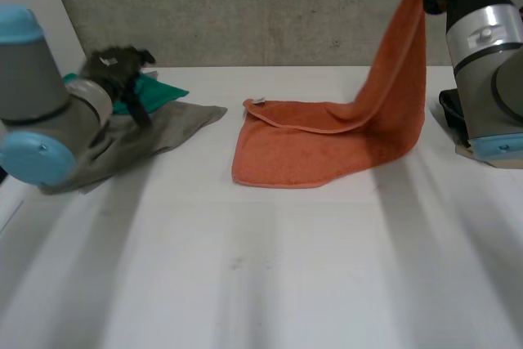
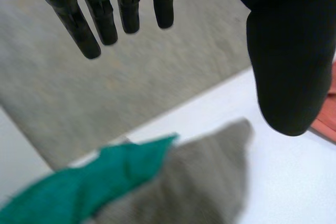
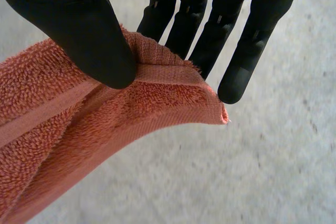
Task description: Fold the laundry.
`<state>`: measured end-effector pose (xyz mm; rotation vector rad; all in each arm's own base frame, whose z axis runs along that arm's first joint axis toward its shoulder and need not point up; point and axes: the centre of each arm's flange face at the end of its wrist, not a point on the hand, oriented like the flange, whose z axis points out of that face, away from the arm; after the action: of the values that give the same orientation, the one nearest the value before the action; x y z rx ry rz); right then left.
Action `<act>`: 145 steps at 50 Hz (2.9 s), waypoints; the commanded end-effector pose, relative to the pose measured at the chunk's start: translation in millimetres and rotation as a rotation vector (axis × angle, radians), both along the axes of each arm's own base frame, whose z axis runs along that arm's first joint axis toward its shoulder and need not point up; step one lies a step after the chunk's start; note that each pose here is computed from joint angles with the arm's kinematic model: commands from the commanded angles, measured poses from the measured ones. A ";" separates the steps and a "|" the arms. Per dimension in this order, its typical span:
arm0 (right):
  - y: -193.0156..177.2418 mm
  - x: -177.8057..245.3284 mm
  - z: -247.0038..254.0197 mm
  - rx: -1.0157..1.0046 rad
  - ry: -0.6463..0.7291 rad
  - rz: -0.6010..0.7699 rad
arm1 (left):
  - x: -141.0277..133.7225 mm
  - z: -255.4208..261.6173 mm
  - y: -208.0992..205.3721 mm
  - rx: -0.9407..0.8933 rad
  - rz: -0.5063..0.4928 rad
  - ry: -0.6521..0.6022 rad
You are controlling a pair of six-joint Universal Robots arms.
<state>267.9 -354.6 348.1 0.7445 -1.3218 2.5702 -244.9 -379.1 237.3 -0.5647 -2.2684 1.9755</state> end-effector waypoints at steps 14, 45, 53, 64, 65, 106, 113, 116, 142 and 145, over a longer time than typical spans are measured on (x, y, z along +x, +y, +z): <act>176.8 14.5 145.0 -0.250 -0.102 0.327 | -60.5 -53.9 13.7 0.086 -0.130 -0.028; 86.4 -1.2 68.7 0.051 0.046 0.070 | 15.6 29.5 10.4 0.109 0.006 -0.132; 20.3 11.1 57.4 -0.101 -0.044 0.016 | 11.4 93.7 -21.0 -0.266 -0.028 -0.150; -21.4 3.7 59.1 -0.359 -0.311 -0.011 | 26.2 156.8 -41.2 -0.601 0.177 0.260; -23.4 5.2 39.4 -0.288 -0.280 0.007 | 26.4 141.3 -41.7 -0.542 0.183 0.241; 48.5 -17.2 -172.0 0.436 0.188 0.025 | 66.5 -52.7 65.2 0.259 0.012 -0.323; 47.0 -17.9 -174.0 0.441 0.187 0.022 | 66.2 -73.6 93.8 0.342 -0.109 -0.321; 47.5 -17.5 -177.2 0.447 0.196 0.022 | 63.6 -78.2 94.0 0.344 -0.153 -0.309; 47.2 -18.6 -188.6 0.466 0.231 0.018 | 41.6 -116.6 27.8 0.203 -0.114 -0.451; 46.8 -19.1 -189.2 0.466 0.236 0.015 | 39.4 -116.9 22.7 0.184 -0.107 -0.473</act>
<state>249.4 -307.3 159.8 1.0880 -1.8553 2.1183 -202.2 -348.6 122.2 -1.1718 -2.5562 1.6565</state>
